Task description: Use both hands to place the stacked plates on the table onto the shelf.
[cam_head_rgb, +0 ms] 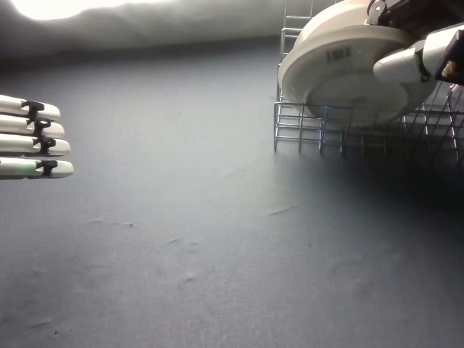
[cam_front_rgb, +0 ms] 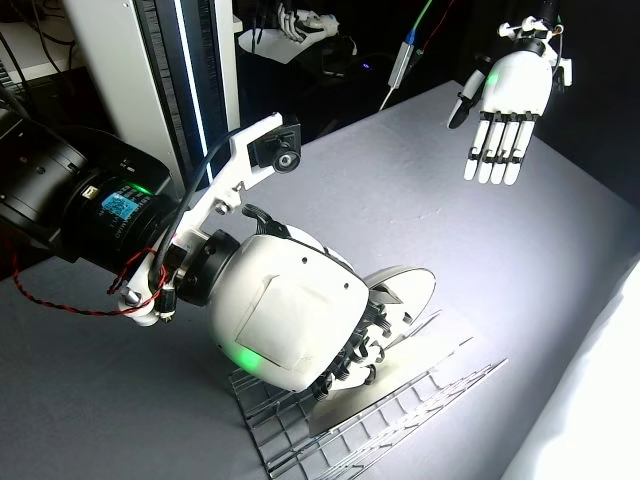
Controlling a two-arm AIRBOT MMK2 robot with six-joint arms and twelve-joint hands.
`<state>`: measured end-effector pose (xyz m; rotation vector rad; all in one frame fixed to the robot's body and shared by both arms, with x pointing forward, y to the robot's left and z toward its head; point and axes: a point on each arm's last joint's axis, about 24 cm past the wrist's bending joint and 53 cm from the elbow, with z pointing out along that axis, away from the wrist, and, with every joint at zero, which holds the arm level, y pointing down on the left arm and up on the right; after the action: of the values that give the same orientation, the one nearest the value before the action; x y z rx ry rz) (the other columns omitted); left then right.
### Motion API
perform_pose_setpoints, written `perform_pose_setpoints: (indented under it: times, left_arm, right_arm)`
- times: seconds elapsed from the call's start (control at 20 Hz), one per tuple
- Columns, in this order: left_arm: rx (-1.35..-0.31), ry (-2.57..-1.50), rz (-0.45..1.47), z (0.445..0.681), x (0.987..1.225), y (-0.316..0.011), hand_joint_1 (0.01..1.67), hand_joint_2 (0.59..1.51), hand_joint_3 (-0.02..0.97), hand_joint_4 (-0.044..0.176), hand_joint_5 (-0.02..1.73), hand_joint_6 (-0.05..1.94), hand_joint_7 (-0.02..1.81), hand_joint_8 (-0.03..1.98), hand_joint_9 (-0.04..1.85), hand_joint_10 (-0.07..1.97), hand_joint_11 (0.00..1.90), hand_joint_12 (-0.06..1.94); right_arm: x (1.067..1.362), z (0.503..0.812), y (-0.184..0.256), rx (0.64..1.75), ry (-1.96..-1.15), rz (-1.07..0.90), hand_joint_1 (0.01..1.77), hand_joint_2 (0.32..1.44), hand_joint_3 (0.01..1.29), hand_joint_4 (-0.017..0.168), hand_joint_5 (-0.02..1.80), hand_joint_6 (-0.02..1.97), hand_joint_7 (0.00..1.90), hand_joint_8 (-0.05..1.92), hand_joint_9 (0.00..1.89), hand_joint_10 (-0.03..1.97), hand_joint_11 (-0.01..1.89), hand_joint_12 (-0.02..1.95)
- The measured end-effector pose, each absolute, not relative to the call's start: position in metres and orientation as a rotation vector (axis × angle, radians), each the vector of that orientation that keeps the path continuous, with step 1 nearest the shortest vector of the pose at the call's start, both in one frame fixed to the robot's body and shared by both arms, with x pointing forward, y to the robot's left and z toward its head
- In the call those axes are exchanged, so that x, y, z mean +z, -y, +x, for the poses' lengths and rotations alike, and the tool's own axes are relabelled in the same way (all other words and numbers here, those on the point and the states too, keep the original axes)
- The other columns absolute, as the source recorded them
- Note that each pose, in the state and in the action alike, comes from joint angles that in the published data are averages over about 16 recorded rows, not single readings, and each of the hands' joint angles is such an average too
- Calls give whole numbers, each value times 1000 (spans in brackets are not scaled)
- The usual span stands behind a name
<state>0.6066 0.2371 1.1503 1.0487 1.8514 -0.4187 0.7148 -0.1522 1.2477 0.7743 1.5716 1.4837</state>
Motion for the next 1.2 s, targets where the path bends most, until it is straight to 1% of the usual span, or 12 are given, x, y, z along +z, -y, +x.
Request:
perform_pose_setpoints:
  times: [0.2,0.35,0.45,0.6,0.7,0.95,1.2]
  left_arm:
    - [-419,-1852,1050,606,1150,-237,20,1168,5,1,12,1,13,5,17,9,13,14]
    - [-421,-1854,1049,606,1150,-237,20,1168,5,1,12,1,14,5,17,9,13,14]
    - [-423,-1857,1048,606,1149,-237,20,1168,5,1,12,1,14,5,17,9,13,14]
    - [-425,-1862,1048,605,1148,-237,20,1167,5,1,12,1,14,6,17,9,13,14]
    - [-428,-1866,1048,605,1147,-237,20,1168,5,1,12,1,14,6,17,9,13,14]
    - [-445,-1880,1046,601,1144,-235,20,1169,6,1,12,1,15,5,16,9,13,13]
    - [-463,-1888,1046,599,1142,-232,19,1171,7,1,13,1,16,5,16,9,13,13]
  right_arm:
    - [1253,715,152,1487,-1560,760,1256,1045,12,-5,852,559,962,450,867,381,548,1208]
    - [1261,714,149,1487,-1550,714,1210,1058,12,-4,808,383,898,311,840,171,453,1212]
    - [1267,711,144,1481,-1549,660,1182,1065,12,-4,775,268,854,202,807,90,379,1208]
    - [1277,704,133,1467,-1550,546,1139,1065,13,-5,710,88,773,41,727,52,263,1190]
    - [1283,697,122,1453,-1550,449,1114,1058,13,-4,662,20,720,15,668,30,198,1167]
    - [1293,669,88,1389,-1551,123,1064,1039,13,-3,526,13,567,19,514,15,82,1057]
    - [1288,632,53,1312,-1538,-218,1009,1009,13,0,407,12,432,19,377,12,22,929]
